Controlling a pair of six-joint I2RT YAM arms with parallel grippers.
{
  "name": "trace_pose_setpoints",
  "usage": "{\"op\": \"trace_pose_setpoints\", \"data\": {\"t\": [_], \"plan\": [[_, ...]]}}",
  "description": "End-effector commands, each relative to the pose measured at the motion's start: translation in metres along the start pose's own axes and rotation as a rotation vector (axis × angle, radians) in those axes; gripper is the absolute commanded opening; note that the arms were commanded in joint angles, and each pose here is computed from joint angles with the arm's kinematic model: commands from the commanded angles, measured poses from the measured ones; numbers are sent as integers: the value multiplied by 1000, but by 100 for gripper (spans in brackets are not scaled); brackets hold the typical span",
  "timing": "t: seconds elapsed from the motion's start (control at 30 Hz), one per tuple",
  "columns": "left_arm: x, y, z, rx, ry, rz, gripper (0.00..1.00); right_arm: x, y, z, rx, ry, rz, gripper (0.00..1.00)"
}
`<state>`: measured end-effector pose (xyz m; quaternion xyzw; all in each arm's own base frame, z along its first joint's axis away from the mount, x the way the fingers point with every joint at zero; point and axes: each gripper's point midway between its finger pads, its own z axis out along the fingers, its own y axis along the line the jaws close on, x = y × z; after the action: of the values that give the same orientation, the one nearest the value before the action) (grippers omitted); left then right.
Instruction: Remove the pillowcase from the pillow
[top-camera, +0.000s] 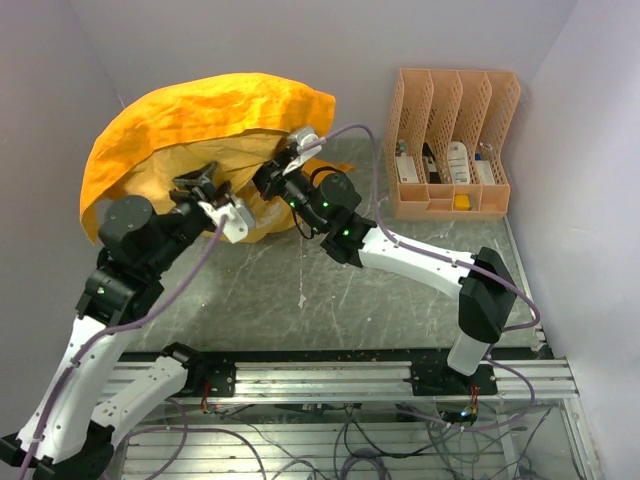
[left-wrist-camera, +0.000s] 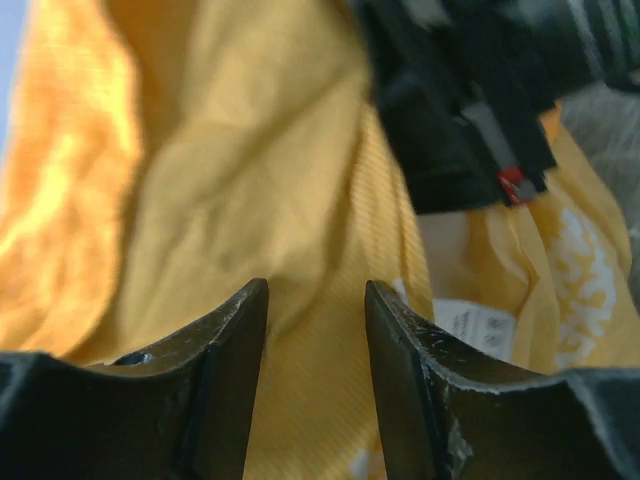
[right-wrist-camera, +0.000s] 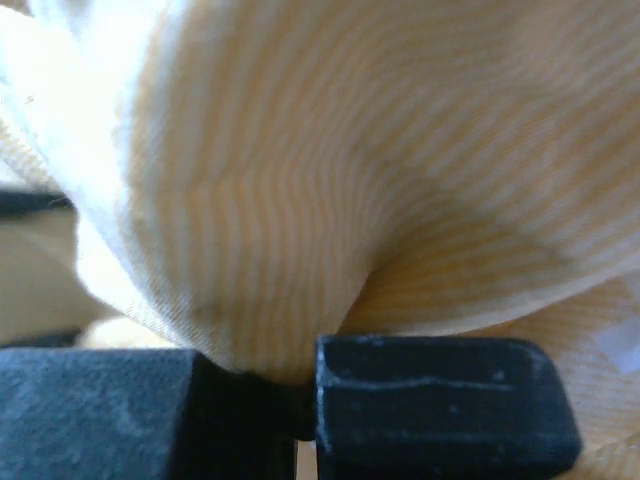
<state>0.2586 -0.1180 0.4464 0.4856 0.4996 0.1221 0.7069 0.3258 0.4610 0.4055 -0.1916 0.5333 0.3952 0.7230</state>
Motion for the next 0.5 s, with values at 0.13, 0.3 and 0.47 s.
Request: {"op": "trace_pose_setpoints", "data": {"t": [0.13,0.3,0.47], "plan": [[-11,-14,-9,-7,-137,301,70,-71,36,9,-82,-135,84,0],[-18,-29,-21,27,-202,394,83,-69,44,17,-72,-111,73,0],[-16,-23,-20,-75,-221,436,79,-74,61,11,-57,-120,63,0]]}}
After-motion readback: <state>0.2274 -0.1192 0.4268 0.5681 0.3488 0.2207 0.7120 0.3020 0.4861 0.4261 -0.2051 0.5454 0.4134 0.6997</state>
